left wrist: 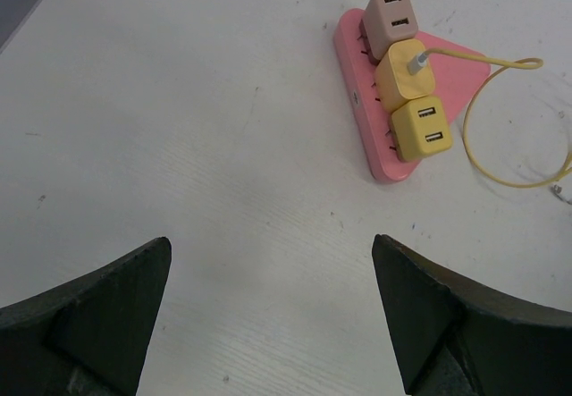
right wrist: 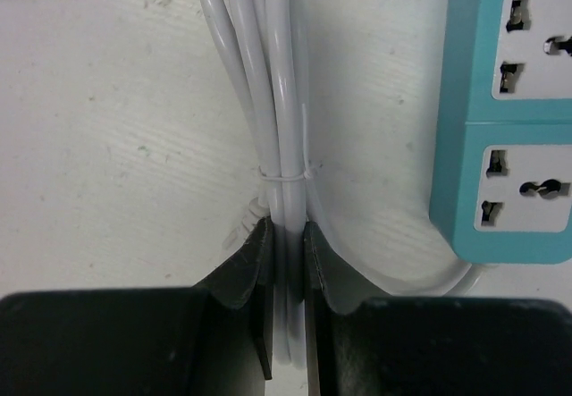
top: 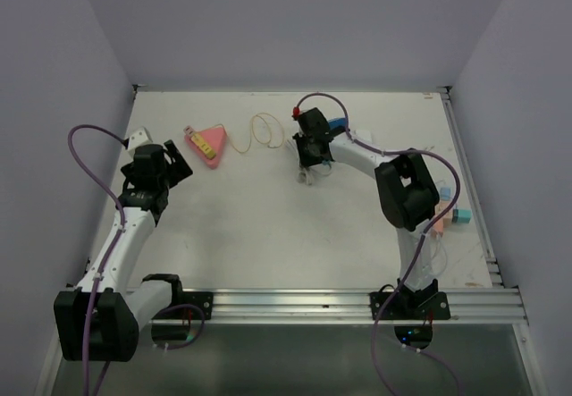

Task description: Pull the plug off the socket

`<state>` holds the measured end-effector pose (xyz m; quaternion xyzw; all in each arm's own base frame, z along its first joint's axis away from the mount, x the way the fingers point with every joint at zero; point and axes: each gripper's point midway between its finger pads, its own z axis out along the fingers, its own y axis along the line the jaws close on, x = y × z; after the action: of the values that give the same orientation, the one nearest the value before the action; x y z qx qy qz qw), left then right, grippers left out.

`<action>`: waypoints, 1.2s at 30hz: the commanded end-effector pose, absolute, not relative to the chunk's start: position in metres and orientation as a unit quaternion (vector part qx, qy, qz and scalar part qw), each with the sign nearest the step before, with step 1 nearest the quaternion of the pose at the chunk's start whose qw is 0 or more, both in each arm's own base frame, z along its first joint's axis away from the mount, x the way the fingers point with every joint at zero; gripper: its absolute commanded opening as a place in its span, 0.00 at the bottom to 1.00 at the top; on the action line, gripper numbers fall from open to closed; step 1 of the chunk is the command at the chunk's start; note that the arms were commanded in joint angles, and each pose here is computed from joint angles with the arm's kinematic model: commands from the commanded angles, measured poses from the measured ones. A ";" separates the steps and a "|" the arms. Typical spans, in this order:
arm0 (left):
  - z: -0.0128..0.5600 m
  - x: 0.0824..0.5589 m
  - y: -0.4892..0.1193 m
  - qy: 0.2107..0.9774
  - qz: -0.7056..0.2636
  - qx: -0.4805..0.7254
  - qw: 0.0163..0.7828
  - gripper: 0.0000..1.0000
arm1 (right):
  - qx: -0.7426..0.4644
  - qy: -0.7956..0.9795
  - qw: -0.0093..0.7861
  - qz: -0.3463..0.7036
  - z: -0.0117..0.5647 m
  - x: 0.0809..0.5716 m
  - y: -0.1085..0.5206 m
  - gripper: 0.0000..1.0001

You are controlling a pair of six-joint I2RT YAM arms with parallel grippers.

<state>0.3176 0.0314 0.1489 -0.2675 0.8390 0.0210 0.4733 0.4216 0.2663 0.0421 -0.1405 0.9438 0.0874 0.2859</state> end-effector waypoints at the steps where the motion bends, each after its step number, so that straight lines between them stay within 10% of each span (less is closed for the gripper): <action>1: 0.159 0.328 0.032 0.824 0.011 -0.270 0.497 0.98 | -0.126 0.935 0.321 0.083 0.064 0.446 0.263 0.01; 11: 0.155 0.332 0.024 0.833 -0.008 -0.256 0.491 0.98 | -0.150 0.903 0.349 0.200 0.134 0.414 0.287 0.66; 16: 0.150 0.336 0.016 0.842 -0.025 -0.242 0.482 0.98 | -0.151 0.889 0.377 0.209 0.174 0.390 0.273 0.80; 36: 0.136 0.406 -0.018 0.852 -0.086 -0.294 0.424 0.96 | -0.147 0.870 0.393 0.258 0.186 0.294 0.229 0.89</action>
<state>0.3778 -0.0106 0.1216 -0.2729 0.8697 -0.0749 0.4044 0.2957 0.2227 0.1658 -0.1489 0.8900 0.2283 0.3656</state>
